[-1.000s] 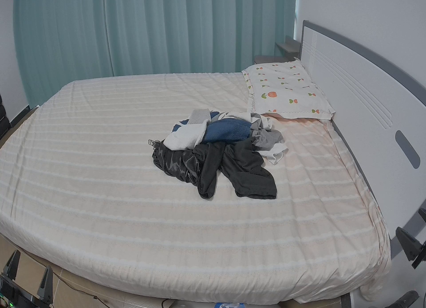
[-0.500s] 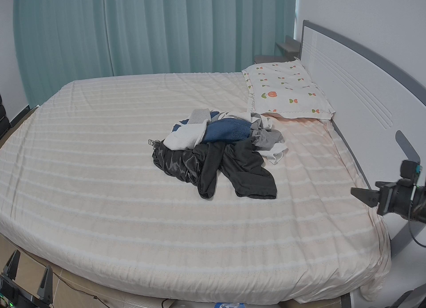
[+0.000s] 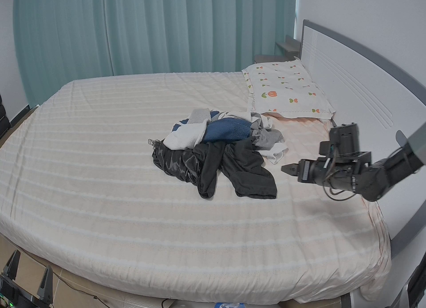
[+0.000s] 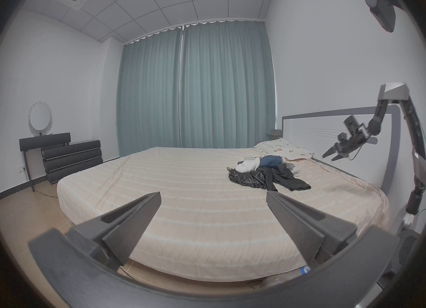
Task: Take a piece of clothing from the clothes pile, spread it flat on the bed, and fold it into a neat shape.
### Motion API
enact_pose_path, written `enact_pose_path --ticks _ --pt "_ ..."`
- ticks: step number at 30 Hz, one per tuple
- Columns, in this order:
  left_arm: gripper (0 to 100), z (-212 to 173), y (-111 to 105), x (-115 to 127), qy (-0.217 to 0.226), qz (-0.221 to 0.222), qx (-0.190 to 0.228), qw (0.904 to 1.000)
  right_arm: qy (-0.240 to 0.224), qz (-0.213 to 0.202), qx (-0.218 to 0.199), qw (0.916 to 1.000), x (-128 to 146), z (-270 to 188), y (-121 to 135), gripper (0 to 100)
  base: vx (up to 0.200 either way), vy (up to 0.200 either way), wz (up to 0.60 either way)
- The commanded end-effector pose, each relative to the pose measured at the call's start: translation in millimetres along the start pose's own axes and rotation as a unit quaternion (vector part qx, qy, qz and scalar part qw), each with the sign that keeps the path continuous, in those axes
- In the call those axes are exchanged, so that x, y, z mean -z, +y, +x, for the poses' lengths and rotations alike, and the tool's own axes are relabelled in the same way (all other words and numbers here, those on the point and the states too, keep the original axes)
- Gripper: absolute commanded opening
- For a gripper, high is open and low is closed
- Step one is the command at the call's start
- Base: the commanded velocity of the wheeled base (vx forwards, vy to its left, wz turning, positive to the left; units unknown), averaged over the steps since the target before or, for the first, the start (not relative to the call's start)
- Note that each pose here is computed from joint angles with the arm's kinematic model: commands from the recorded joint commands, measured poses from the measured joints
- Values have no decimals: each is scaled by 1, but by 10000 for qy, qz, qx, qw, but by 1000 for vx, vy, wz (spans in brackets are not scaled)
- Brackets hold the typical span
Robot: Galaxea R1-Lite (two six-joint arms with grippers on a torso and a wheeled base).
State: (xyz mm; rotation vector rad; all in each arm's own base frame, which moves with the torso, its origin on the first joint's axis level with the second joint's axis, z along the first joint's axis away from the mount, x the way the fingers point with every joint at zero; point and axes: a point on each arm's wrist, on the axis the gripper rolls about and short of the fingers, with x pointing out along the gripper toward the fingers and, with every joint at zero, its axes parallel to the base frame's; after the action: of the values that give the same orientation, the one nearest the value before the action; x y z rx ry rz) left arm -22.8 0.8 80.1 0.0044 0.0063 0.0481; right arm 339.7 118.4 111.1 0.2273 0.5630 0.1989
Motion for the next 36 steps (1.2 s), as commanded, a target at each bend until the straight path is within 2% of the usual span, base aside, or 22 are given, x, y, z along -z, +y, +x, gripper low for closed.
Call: enact_pose_path --ticks 1,10,16,25,36 --pt "100 0 0 5 -8 -6 -5 10000 383 315 86 9987 56 121 24 100 0 0 0" --pt "100 0 0 5 -8 -37 -13 10000 292 352 205 9987 62 157 20 100 0 0 0" --pt "100 0 0 5 -8 -29 -13 10000 201 433 376 9982 49 175 12 100 0 0 0" --pt "100 0 0 5 -8 -29 -13 10000 141 444 577 9972 58 196 5 100 0 0 0" --pt "100 0 0 5 -8 -22 -13 10000 172 420 365 9983 68 204 28 100 0 0 0"
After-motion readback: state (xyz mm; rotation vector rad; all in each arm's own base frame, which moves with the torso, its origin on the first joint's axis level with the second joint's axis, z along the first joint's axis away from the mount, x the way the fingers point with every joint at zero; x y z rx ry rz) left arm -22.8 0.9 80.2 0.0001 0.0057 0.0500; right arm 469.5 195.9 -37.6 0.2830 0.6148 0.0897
